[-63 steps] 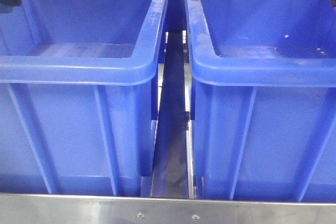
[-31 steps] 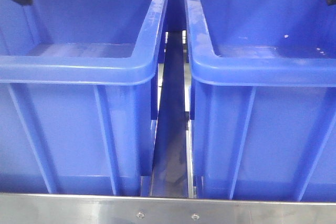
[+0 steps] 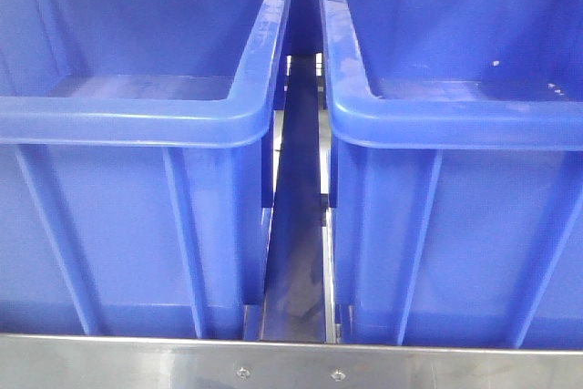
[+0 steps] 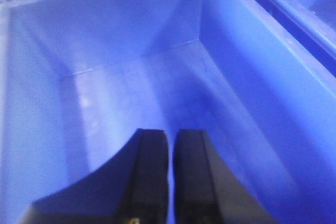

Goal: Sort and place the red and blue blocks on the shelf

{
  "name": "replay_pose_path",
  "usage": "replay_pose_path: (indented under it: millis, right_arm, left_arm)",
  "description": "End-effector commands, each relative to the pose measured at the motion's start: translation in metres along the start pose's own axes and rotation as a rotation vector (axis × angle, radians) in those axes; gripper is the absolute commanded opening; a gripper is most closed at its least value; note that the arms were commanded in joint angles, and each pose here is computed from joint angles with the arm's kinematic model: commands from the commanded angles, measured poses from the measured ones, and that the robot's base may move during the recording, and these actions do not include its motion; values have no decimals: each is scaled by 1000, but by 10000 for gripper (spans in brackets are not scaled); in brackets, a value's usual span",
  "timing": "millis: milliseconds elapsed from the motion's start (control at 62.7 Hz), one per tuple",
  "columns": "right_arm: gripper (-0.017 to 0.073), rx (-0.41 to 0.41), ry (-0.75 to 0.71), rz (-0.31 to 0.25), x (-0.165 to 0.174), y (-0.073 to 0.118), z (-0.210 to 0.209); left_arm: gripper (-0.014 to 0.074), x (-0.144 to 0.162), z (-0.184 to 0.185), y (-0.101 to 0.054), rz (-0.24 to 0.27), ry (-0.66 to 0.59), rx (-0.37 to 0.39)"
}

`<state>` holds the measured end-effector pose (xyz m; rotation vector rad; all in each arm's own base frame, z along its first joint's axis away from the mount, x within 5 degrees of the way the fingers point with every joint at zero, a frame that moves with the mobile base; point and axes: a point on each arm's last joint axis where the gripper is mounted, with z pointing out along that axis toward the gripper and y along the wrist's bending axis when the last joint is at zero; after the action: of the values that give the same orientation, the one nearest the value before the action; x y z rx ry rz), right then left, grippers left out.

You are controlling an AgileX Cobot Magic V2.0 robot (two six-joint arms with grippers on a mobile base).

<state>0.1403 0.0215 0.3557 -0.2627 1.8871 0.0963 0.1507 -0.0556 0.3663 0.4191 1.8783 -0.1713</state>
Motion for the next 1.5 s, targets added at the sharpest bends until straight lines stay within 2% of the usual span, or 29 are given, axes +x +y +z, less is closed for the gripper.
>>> replay_pose_path:
  millis: [0, 48, 96, 223, 367, 446, 526, 701, 1371, 1419, 1483]
  right_arm:
    - [49, 45, -156, -5, -20, -2, -22]
    - [49, 45, -180, 19, -21, -1, -29]
    - [49, 45, -208, 42, -21, 0, -37]
    - [49, 56, -269, 86, -12, 1, -48]
    - [49, 70, -341, 155, 14, 4, -57]
    - [50, 77, -388, 174, 27, 5, -63]
    - [50, 85, -433, 172, 40, 7, -70]
    - [50, 82, -456, 168, 58, 10, -77]
    - [49, 85, -436, 168, 66, 11, -74]
    - [49, 108, -451, 143, 68, 10, -75]
    - [49, 174, -476, 54, 71, 8, -78]
  left_arm:
    - [127, -16, -20, 4, -64, -120, -20]
    - [127, -16, -27, 5, -107, -156, -30]
    - [127, -15, -34, 8, -128, -206, -53]
    - [127, -3, -47, 14, -140, -298, -115]
    - [127, 23, -56, 16, -149, -328, -174]
    - [127, 35, -63, 15, -146, -394, -202]
    - [127, 45, -70, 14, -143, -449, -225]
    - [127, 60, -75, 12, -144, -456, -246]
    - [126, 63, -73, 12, -146, -442, -246]
    - [127, 63, -73, 12, -146, -442, -246]
    - [126, 63, -73, 12, -146, -442, -246]
